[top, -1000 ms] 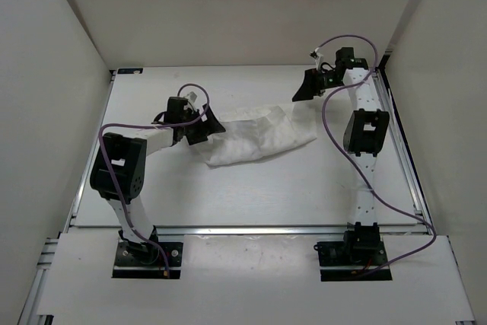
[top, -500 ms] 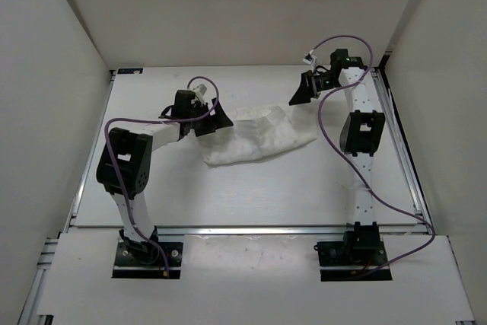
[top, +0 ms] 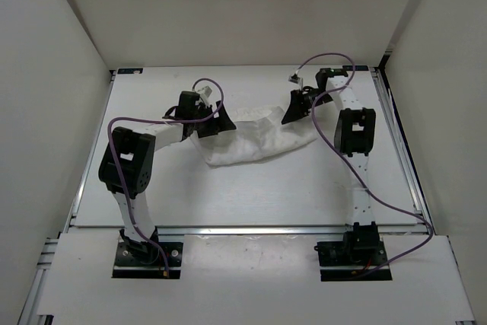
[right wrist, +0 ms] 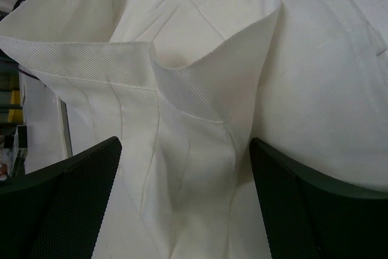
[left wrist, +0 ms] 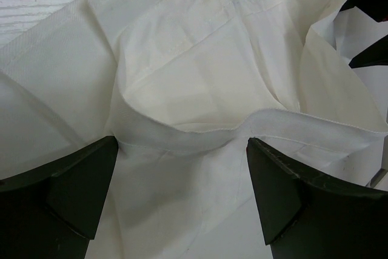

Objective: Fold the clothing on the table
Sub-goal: Fold the skirt

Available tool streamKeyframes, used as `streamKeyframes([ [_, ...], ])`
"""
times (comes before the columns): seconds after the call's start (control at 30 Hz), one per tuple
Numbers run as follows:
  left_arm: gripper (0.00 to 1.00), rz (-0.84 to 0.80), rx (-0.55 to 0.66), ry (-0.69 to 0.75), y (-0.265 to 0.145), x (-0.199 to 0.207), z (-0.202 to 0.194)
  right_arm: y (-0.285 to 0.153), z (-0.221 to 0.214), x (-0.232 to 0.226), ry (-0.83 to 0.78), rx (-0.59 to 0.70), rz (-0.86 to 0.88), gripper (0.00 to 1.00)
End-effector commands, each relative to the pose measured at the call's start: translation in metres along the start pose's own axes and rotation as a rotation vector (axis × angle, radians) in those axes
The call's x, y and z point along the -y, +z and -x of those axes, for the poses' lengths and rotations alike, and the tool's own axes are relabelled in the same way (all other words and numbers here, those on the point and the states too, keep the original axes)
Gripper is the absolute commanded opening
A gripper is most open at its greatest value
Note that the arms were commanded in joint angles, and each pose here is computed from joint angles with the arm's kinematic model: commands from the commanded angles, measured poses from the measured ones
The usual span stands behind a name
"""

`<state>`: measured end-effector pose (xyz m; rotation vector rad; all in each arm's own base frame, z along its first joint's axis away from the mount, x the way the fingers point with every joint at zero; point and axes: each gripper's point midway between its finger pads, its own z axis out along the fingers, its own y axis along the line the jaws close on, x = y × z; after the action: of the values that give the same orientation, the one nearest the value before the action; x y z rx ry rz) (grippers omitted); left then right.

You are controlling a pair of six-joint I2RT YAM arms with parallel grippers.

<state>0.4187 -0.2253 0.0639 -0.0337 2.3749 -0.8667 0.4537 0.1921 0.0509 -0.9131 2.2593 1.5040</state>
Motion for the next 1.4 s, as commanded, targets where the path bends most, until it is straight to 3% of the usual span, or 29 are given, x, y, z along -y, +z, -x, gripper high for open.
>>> streamKeyframes([
  [0.0,0.98,-0.012,0.029,0.038,-0.007,0.008,0.006,-0.001,0.011,-0.017,-0.061,-0.007,-0.003,0.91],
  [0.07,0.99,-0.008,0.023,0.026,-0.006,0.005,0.002,-0.005,0.019,-0.016,-0.051,0.007,-0.017,0.86],
  [0.17,0.92,-0.010,0.033,0.018,-0.006,0.006,0.005,-0.005,0.024,-0.009,-0.036,0.005,-0.048,0.71],
  [0.23,0.82,-0.003,0.026,0.007,-0.004,0.000,0.000,-0.006,0.021,0.001,-0.011,-0.007,-0.082,0.46],
  [0.3,0.57,0.002,0.031,-0.029,-0.006,-0.005,0.000,-0.008,0.020,0.009,0.022,-0.015,-0.116,0.26],
  [0.37,0.48,0.032,0.036,-0.069,-0.008,-0.015,0.001,-0.015,0.021,0.018,0.043,-0.026,-0.188,0.03],
  [0.4,0.40,0.055,0.029,-0.083,-0.009,-0.022,-0.003,-0.016,0.018,0.025,0.053,-0.034,-0.216,0.00],
  [0.57,0.25,0.080,0.049,-0.108,-0.018,-0.032,0.003,-0.025,0.017,0.040,0.097,-0.026,-0.280,0.01],
  [0.83,0.26,0.128,0.071,-0.120,-0.020,-0.044,0.009,-0.033,0.022,0.058,0.118,-0.030,-0.412,0.00],
  [0.9,0.31,0.140,0.073,-0.132,-0.021,-0.048,0.009,-0.033,0.017,0.061,0.139,-0.043,-0.430,0.00],
  [0.93,0.40,0.139,0.075,-0.141,-0.021,-0.048,0.009,-0.030,0.018,0.060,0.134,-0.049,-0.431,0.00],
  [0.97,0.99,0.141,0.088,-0.148,-0.023,-0.049,0.015,-0.030,0.017,0.060,0.140,-0.051,-0.436,0.05],
  [1.07,0.99,0.140,0.084,-0.148,-0.020,-0.049,0.015,-0.033,0.020,0.060,0.146,-0.053,-0.463,0.38],
  [1.1,0.98,0.129,0.100,-0.147,-0.022,-0.044,0.022,-0.041,0.024,0.061,0.147,-0.037,-0.486,0.56],
  [1.13,0.99,0.155,0.095,-0.148,-0.026,-0.047,0.020,-0.049,0.037,0.055,0.132,-0.007,-0.506,0.69],
  [1.17,0.99,0.158,0.117,-0.140,-0.027,-0.045,0.029,-0.059,0.048,0.057,0.117,0.032,-0.528,0.76],
  [1.23,0.99,0.162,0.167,-0.135,-0.038,-0.040,0.045,-0.074,0.066,0.055,0.100,0.086,-0.567,0.76],
  [1.33,0.98,0.163,0.237,-0.081,-0.056,-0.021,0.073,-0.109,0.097,0.051,0.068,0.197,-0.633,0.63],
  [1.37,0.99,0.159,0.252,-0.041,-0.058,-0.010,0.077,-0.119,0.105,0.050,0.068,0.230,-0.655,0.54],
])
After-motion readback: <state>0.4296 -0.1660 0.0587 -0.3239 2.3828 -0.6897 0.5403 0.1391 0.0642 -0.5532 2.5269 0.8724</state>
